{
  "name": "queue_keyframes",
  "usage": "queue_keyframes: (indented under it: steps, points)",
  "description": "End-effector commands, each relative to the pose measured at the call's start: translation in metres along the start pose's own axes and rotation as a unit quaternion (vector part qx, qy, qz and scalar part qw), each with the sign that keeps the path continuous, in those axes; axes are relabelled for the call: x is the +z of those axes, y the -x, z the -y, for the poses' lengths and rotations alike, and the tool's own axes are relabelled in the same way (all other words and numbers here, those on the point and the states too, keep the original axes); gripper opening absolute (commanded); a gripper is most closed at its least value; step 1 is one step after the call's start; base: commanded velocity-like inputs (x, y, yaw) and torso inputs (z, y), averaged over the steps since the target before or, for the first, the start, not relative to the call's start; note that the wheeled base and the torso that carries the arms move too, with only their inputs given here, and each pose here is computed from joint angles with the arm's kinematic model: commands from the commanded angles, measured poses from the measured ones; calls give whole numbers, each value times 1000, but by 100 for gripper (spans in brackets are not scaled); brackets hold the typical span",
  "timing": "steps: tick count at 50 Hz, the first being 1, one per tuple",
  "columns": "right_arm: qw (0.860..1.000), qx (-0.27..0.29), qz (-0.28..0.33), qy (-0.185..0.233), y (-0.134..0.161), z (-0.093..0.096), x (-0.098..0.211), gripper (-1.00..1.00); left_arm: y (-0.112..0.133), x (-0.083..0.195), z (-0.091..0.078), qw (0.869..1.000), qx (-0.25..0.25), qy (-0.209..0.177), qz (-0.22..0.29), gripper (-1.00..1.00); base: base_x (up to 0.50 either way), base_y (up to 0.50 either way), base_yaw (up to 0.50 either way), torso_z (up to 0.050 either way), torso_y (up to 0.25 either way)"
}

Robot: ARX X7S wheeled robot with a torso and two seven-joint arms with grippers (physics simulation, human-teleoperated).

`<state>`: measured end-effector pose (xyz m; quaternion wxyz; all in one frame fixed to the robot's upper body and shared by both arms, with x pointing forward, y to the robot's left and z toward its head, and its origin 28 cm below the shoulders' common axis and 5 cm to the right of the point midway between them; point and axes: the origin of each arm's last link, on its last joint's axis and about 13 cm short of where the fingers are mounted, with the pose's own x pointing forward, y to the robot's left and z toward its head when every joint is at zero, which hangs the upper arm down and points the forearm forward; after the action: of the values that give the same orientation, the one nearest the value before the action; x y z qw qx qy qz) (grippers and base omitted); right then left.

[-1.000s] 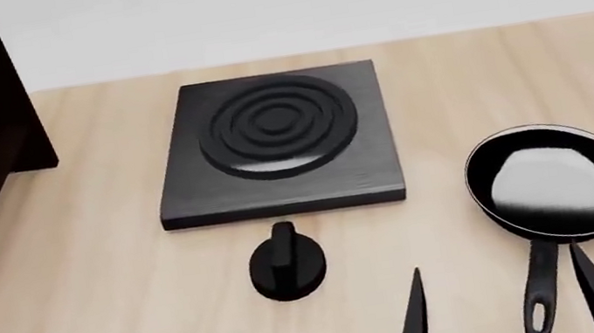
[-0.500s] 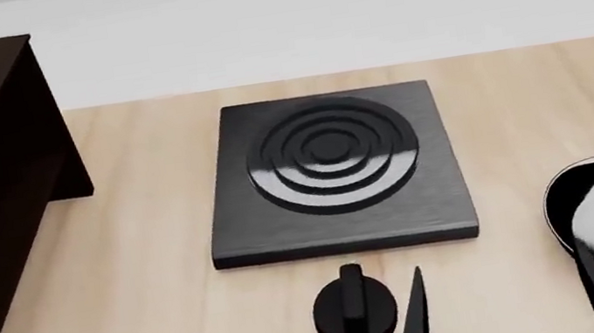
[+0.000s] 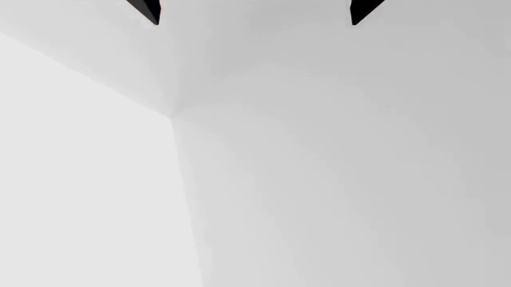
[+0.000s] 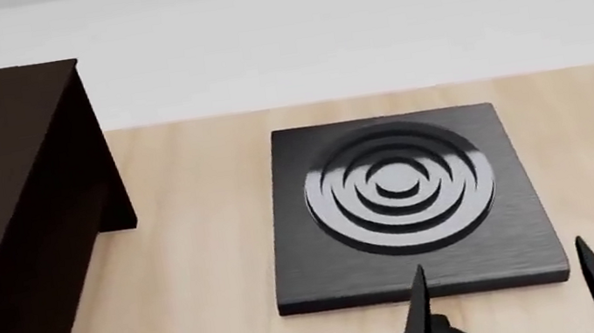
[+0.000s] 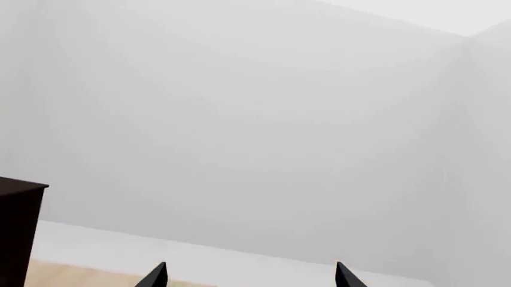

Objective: Put the frying pan under the cabinet shelf.

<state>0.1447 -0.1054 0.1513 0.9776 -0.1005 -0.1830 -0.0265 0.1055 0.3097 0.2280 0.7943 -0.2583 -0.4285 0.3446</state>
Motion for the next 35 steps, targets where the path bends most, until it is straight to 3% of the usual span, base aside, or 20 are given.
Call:
queue_keyframes:
  steps: [1,27,35]
  points:
    - [1000,-5,0,2,1,1,1,100,0,-1,0,1000,0,-3,-1,100,234,242,0,0,0]
    - [1000,-5,-3,-11,-3,9,10,100,1,0,0,1000,-3,-2,-1,100,223,188,0,0,0]
    - [1000,-17,-2,-19,-13,25,41,100,1,0,0,1000,-3,-4,1,100,0,0,0,0,0]
